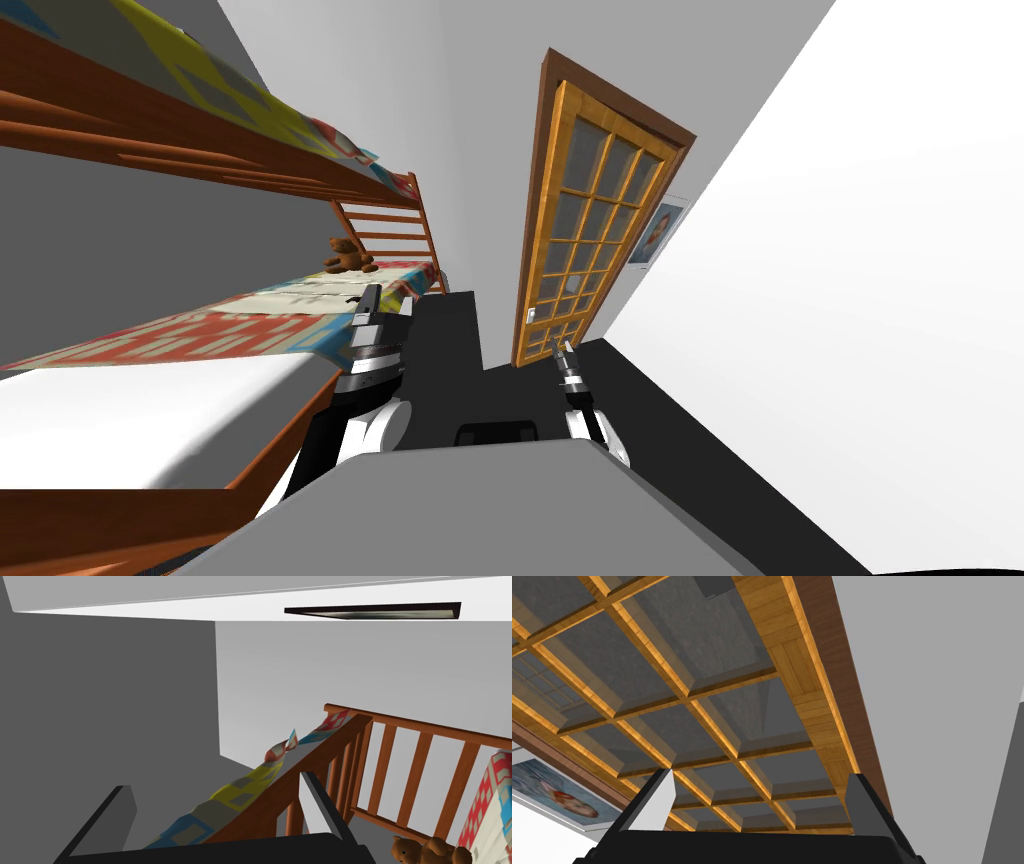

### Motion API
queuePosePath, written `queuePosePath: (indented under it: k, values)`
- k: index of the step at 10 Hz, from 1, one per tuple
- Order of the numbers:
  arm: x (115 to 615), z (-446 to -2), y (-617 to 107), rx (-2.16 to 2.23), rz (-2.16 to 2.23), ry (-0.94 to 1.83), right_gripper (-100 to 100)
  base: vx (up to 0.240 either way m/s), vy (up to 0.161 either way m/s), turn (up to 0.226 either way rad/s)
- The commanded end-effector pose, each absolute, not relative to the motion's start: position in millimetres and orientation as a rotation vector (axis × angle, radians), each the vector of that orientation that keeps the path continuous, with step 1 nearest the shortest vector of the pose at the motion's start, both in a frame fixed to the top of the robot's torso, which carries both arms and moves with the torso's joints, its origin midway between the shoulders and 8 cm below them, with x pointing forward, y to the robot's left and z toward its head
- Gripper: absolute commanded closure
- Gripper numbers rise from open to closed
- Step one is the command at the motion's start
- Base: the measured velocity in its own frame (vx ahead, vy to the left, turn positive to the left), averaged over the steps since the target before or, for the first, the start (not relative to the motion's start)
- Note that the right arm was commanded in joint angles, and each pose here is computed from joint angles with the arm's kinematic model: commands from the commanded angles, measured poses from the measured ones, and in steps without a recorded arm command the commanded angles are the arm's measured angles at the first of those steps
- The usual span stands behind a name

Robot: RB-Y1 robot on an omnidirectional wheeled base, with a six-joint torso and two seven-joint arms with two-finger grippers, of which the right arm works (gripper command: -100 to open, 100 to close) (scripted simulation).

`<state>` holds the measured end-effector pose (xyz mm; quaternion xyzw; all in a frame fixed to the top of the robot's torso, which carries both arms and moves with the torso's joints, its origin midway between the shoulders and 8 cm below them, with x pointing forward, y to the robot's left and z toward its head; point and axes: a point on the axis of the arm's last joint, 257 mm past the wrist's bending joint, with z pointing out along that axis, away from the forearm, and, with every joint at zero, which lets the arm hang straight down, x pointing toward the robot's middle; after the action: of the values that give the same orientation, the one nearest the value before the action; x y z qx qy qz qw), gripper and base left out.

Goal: Pull the door open

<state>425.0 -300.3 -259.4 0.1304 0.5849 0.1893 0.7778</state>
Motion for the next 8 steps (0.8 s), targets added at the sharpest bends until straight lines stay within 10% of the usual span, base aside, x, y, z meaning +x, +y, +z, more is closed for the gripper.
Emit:
queuePosePath:
  k: [1,8]
  values:
    - [426,-272,-302,0.257,0.369,1.293,-100,0.106,-0.025,0.116]
    - [426,-316,-309,0.174,0.246,1.387,-100,0.080,-0.023,0.088]
